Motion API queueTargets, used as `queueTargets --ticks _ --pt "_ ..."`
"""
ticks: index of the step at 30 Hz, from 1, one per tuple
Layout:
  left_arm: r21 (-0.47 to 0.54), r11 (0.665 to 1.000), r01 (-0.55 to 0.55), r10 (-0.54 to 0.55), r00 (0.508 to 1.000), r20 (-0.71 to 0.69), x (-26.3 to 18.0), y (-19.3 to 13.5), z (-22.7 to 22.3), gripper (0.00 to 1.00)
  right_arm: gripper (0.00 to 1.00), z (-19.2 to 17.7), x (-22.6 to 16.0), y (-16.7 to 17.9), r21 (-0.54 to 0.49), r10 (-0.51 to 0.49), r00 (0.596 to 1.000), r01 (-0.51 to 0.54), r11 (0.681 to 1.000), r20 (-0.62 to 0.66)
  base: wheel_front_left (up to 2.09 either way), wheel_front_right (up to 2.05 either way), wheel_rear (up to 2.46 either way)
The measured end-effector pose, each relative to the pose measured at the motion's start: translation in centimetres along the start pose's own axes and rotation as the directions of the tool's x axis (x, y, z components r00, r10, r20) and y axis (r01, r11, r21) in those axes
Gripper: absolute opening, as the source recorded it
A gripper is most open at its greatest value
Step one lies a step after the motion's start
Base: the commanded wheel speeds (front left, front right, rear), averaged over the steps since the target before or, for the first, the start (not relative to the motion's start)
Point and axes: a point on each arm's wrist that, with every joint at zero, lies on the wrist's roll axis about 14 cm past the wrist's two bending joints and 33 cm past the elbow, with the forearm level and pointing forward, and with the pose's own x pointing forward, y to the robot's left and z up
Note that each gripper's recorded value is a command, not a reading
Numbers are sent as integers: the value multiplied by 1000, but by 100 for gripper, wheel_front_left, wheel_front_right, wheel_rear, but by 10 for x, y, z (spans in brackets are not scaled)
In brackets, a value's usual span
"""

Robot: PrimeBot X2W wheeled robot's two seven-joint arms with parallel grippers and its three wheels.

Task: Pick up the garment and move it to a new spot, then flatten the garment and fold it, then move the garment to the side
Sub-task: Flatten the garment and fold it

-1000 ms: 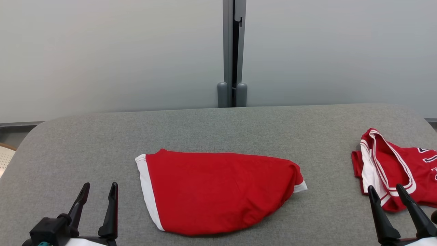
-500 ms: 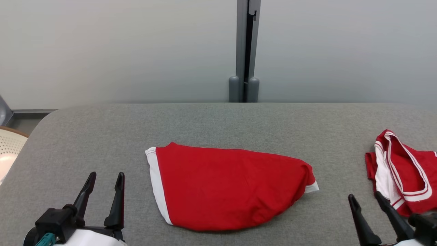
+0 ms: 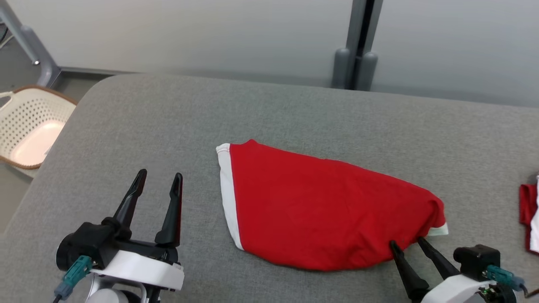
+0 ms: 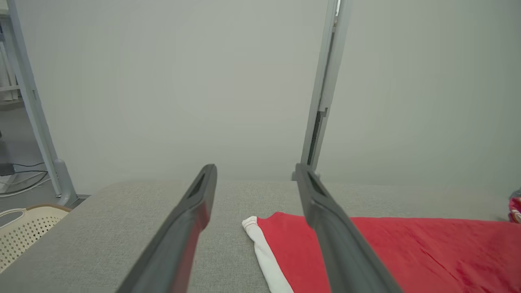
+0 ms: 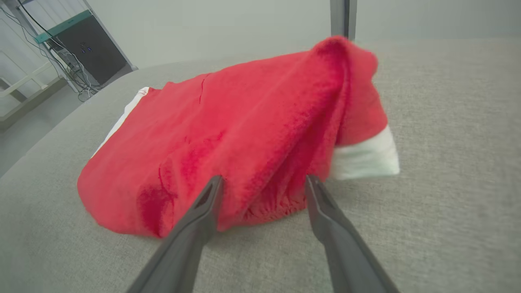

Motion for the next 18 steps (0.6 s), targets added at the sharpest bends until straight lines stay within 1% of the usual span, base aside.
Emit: queueTargets --ticks 2,3,4,5,7,10,14,18 --pt "-4 1000 -14 14 1000 -6 2 4 -4 100 100 -7 14 3 9 23 999 -23 1000 -28 0 0 0" --pt "-2 1000 -18 18 1000 -12 3 6 -7 100 56 -10 19 5 16 35 998 -34 999 -43 0 0 0" --pt "-8 1000 -28 28 1000 -12 4 8 -8 100 22 -13 23 6 22 42 998 -41 999 -50 0 0 0" --pt "-5 999 -35 35 999 -16 3 10 -9 100 0 -15 26 6 30 47 998 -45 999 -51 0 0 0" --pt "-8 999 -50 49 999 -21 3 14 -12 100 0 -14 29 5 32 51 998 -49 998 -41 0 0 0" --pt "-5 999 -50 50 999 -12 6 16 -11 100 0 4 28 -4 18 31 999 -31 999 30 0 0 0" --pt "-6 999 -36 36 999 3 9 13 -8 100 0 29 14 -27 -15 -30 993 32 999 113 0 0 0" --pt "-9 1000 -8 8 1000 5 13 5 -8 100 0 47 0 -52 -53 -98 984 107 993 146 0 0 0"
